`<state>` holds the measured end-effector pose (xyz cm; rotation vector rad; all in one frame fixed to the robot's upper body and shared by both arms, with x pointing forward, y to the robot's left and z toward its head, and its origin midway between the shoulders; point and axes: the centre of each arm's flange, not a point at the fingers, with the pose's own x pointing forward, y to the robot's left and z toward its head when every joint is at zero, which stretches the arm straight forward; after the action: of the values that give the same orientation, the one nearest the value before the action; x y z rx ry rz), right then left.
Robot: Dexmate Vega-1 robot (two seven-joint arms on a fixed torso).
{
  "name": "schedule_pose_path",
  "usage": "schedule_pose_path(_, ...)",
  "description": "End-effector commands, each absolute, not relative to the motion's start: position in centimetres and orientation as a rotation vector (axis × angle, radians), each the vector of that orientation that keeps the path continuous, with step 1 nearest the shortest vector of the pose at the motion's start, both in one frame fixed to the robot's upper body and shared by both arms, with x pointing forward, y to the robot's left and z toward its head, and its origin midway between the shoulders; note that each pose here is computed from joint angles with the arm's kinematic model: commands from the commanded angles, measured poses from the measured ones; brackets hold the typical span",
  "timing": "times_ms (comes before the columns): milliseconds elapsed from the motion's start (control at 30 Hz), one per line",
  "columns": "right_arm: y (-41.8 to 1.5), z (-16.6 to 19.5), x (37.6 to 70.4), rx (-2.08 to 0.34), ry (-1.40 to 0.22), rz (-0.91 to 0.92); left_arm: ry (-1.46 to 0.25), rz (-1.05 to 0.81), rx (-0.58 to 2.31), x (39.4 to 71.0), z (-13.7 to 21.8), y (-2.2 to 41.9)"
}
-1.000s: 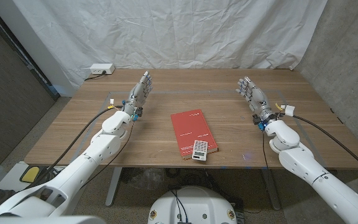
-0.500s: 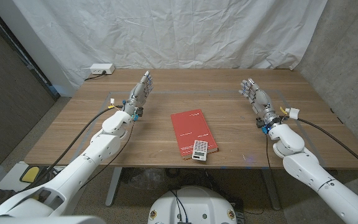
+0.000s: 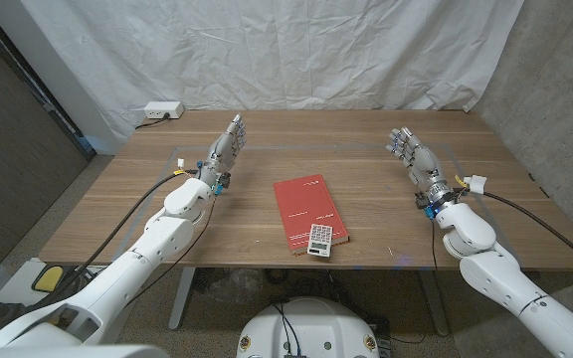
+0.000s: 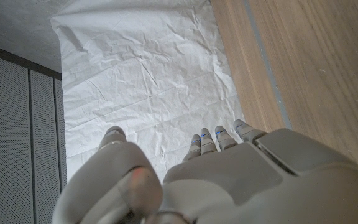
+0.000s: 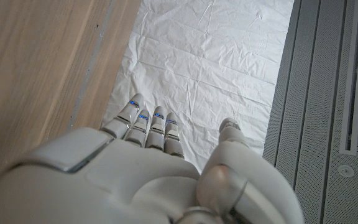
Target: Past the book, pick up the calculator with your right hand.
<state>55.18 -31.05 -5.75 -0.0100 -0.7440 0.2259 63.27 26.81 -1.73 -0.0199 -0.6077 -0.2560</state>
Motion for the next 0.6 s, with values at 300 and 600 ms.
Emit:
schedule_pose_path(300, -31.3, -6.8, 52.8, -0.037, -0.78, 0.235, -0.614, -0.25, -0.031, 62.8, -2.2, 26.5)
schedule_pose_path(600, -31.3, -7.4, 51.7, -0.051, -0.796, 0.248, -0.605, -0.232, -0.017, 62.2, -2.3, 26.7)
